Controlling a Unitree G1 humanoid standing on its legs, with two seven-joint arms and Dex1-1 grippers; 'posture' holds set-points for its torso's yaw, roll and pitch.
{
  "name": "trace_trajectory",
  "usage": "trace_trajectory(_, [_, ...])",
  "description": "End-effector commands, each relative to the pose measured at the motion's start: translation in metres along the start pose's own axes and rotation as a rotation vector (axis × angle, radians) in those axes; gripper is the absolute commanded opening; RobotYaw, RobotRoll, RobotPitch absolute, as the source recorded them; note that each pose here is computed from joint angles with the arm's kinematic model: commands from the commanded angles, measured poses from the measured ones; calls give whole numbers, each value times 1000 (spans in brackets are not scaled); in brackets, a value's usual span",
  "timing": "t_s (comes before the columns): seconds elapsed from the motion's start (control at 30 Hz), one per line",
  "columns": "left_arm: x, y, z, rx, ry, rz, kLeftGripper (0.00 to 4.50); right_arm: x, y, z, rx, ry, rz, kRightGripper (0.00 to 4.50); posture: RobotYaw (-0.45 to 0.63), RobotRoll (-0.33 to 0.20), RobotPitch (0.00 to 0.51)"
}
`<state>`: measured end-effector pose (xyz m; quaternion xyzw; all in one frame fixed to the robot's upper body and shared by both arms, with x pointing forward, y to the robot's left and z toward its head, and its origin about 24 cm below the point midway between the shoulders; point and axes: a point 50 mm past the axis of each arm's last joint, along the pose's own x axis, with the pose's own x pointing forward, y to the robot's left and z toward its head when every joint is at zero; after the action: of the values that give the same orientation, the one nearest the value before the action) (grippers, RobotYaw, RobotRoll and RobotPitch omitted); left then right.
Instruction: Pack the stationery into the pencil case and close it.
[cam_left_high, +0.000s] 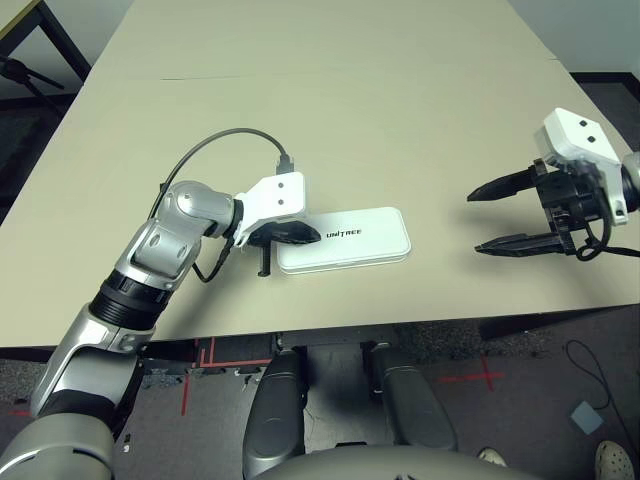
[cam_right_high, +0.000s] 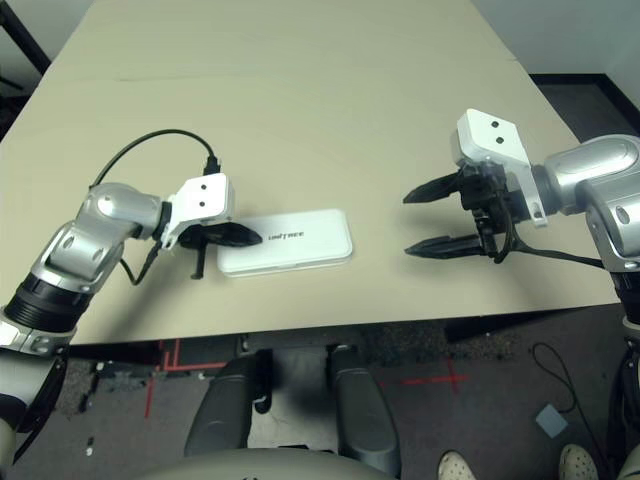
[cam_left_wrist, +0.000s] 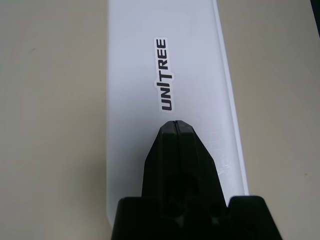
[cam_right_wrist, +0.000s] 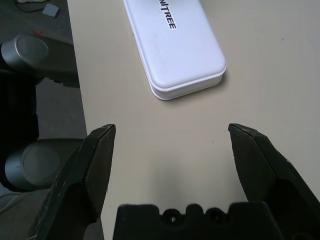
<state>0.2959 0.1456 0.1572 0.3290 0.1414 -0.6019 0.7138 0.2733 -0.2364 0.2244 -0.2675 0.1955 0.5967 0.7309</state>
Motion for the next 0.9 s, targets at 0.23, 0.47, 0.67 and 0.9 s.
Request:
trace_trajectory(0.23, [18, -24, -31, -62, 85, -102, 43, 8, 1, -8, 4, 17, 1, 4500, -44, 0, 197])
trace_trajectory(0.47, [-11, 1, -19, -176, -159, 250, 1033, 12, -12, -7, 23, -152, -156, 4500, -52, 0, 199])
trace_trajectory(0.67, [-58, 23, -25, -298, -417, 676, 3311, 18, -31, -14, 96, -325, -409, 4500, -45, 0, 199])
trace_trajectory(0.9, [-122, 36, -72, -462, -444, 1190, 4476, 21, -63, -23, 193, -462, -814, 4500, -21, 0, 198])
